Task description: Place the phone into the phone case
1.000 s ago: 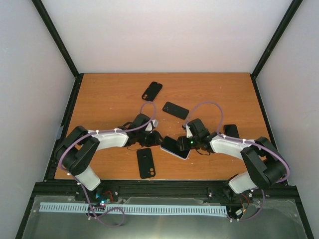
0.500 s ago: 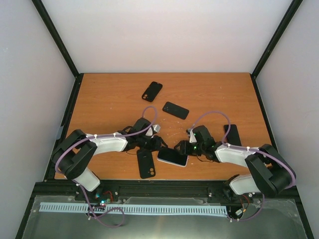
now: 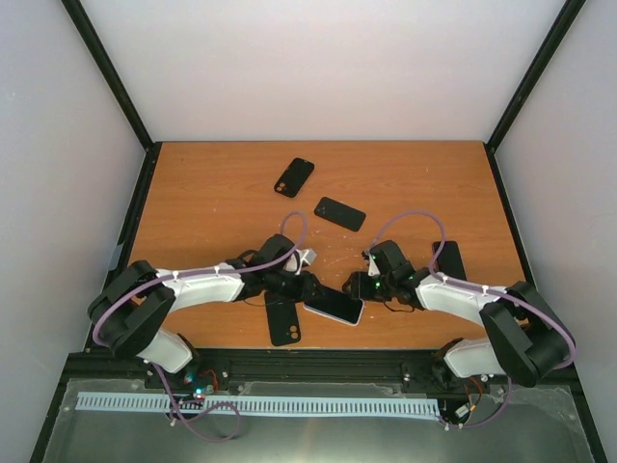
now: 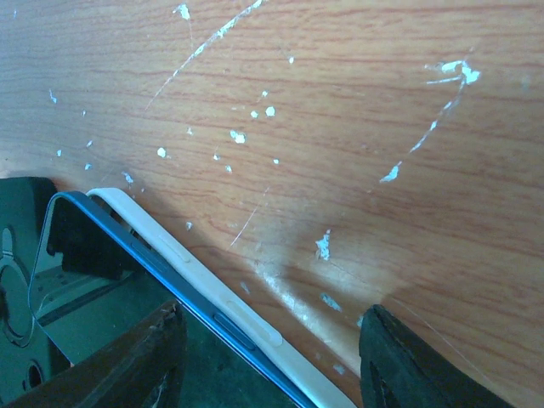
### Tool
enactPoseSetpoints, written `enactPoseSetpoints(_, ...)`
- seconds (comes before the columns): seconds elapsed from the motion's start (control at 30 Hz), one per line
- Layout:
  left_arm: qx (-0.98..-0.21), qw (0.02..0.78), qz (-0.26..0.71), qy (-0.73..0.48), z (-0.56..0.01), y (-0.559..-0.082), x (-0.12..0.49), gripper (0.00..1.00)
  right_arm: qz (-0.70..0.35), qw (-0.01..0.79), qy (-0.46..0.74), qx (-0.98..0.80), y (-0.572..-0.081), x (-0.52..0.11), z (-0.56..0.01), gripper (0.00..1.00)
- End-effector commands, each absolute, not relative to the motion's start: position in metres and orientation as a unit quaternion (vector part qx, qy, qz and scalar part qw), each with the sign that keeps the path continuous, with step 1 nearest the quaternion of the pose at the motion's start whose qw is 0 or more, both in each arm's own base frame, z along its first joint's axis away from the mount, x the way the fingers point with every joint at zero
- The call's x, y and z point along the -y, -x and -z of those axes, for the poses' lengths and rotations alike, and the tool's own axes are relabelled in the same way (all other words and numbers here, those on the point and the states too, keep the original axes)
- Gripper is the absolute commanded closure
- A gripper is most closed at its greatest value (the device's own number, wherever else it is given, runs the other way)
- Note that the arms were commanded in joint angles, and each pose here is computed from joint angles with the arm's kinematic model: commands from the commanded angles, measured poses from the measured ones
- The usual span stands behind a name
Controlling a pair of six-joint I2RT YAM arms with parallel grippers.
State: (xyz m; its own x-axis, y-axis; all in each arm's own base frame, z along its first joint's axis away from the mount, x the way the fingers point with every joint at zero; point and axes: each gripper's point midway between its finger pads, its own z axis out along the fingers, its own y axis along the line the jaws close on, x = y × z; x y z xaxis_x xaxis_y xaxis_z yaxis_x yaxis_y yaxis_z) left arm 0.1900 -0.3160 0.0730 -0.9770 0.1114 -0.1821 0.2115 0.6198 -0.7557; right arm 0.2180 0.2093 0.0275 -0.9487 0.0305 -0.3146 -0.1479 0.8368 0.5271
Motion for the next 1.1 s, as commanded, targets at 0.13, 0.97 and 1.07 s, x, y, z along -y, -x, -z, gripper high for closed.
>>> enactPoseSetpoints(0.13, -0.898, 0.002, 0.419, -0.133, -0.06, -0.15, 0.334, 0.67, -0.261, 0.159, 0.04, -0.951, -0.233, -0.211, -0.023, 0.43)
enactPoseSetpoints(0.97, -0.941, 0.031, 0.318, -0.11, 0.004, -0.194, 0.316, 0.61, -0.307, 0.13, 0.03, -0.942, -0.227, -0.22, -0.019, 0.37)
enactPoseSetpoints(1.07, -0.94, 0.042, 0.323, -0.106, -0.003, -0.205, 0.311, 0.61, -0.304, 0.123, 0.03, -0.944, -0.223, -0.218, -0.014, 0.37)
